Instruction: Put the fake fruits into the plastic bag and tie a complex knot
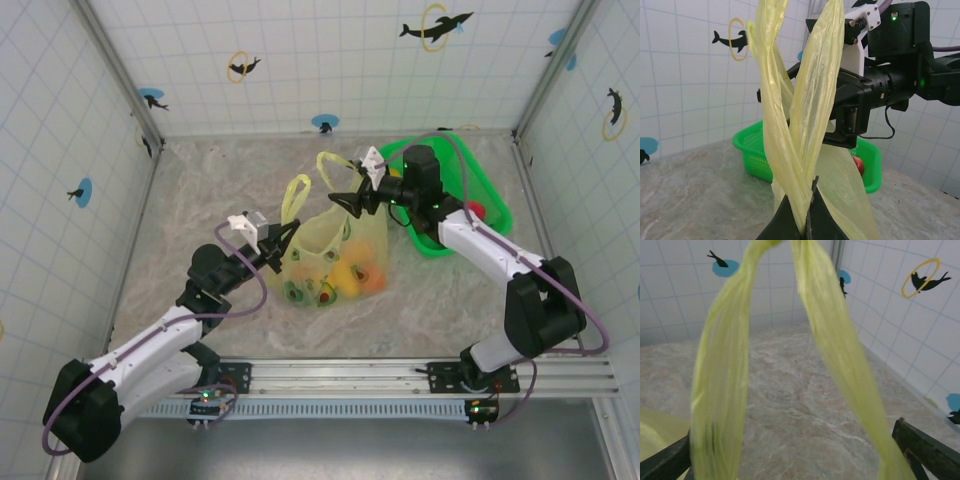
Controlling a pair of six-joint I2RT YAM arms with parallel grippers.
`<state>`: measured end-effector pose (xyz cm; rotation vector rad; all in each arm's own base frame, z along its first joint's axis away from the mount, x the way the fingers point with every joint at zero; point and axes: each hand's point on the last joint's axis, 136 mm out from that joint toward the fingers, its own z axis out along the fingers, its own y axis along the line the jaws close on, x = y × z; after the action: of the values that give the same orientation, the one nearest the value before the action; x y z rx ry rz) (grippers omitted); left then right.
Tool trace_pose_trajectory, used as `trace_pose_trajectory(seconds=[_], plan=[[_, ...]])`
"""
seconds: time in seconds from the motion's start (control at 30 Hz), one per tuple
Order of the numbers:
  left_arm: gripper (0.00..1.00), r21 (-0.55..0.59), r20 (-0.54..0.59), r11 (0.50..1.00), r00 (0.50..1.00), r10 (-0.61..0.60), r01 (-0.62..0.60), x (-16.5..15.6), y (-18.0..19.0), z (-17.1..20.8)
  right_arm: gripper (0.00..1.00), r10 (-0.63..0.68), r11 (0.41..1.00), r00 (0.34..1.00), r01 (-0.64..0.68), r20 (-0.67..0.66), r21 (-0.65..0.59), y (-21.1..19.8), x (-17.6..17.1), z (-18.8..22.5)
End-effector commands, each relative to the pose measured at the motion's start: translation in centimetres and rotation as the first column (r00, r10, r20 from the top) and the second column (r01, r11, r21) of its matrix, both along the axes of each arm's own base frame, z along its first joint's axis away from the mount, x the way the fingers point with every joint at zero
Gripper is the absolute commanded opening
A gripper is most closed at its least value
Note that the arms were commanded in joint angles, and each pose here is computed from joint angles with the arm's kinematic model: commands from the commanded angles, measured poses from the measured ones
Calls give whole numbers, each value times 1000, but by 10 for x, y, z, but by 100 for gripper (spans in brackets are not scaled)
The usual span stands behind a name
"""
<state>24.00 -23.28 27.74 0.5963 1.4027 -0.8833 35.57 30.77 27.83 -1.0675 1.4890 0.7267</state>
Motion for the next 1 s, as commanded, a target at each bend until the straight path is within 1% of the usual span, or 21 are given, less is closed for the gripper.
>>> trace_pose_trajectory(seconds=[0.0, 0.07, 0.13, 0.17, 0.23, 0.27, 0.4, 0.43, 0.47, 0.5, 0.6, 0.63, 0.67, 0.77, 0.83, 0.97], plan=[[0, -22, 37, 999, 999, -22, 23, -7, -1, 9, 83, -107, 994, 986, 104, 128, 29, -7, 9, 24], [0, -20, 36, 1000, 999, -22, 22, -7, -2, 9, 70, -116, 993, 981, 113, 157, 23, -8, 6, 26], [0, -20, 36, 1000, 999, -23, 24, -7, -2, 9, 42, -132, 991, 975, 132, 180, 13, -11, 5, 27], [0, -20, 36, 999, 999, -26, 26, -7, -2, 8, 34, -133, 991, 974, 134, 183, 10, -13, 4, 27], [0, -19, 34, 999, 999, -27, 28, -7, -3, 8, 9, -133, 991, 972, 134, 195, 5, -15, 1, 29], [0, -19, 33, 999, 999, -29, 29, -7, -3, 8, 4, -127, 992, 971, 127, 204, 12, -15, -2, 32], [0, -19, 31, 999, 999, -37, 38, -7, -4, 8, 3, -113, 994, 970, 107, 214, 36, -15, -15, 36], [0, -18, 31, 999, 999, -39, 39, -8, -4, 8, 9, -110, 994, 970, 104, 215, 42, -14, -17, 37], [0, -17, 30, 999, 999, -41, 42, -8, -4, 7, 21, -115, 993, 971, 107, 210, 46, -14, -19, 37], [0, -19, 31, 999, 999, -42, 43, -8, -4, 8, 37, -122, 992, 971, 113, 204, 55, -14, -20, 37], [0, -21, 33, 999, 998, -45, 45, -9, -4, 9, 60, -251, 968, 941, 241, 226, 72, -23, -12, 38], [0, -23, 35, 999, 998, -44, 44, -9, -4, 10, 66, -303, 953, 924, 291, 232, 86, -26, -10, 40], [0, -22, 37, 999, 998, -43, 44, -9, -4, 10, 70, -339, 941, 909, 324, 242, 99, -27, -10, 42], [0, -22, 40, 999, 998, -40, 41, -9, -3, 11, 74, -392, 918, 871, 392, 296, 61, -21, -14, 37], [0, -21, 42, 999, 998, -41, 42, -10, -3, 11, 74, -416, 903, 852, 429, 318, 32, -18, -13, 34], [0, -20, 44, 999, 998, -46, 47, -11, -4, 11, 67, -417, 905, 855, 423, 309, 53, -15, -11, 37]])
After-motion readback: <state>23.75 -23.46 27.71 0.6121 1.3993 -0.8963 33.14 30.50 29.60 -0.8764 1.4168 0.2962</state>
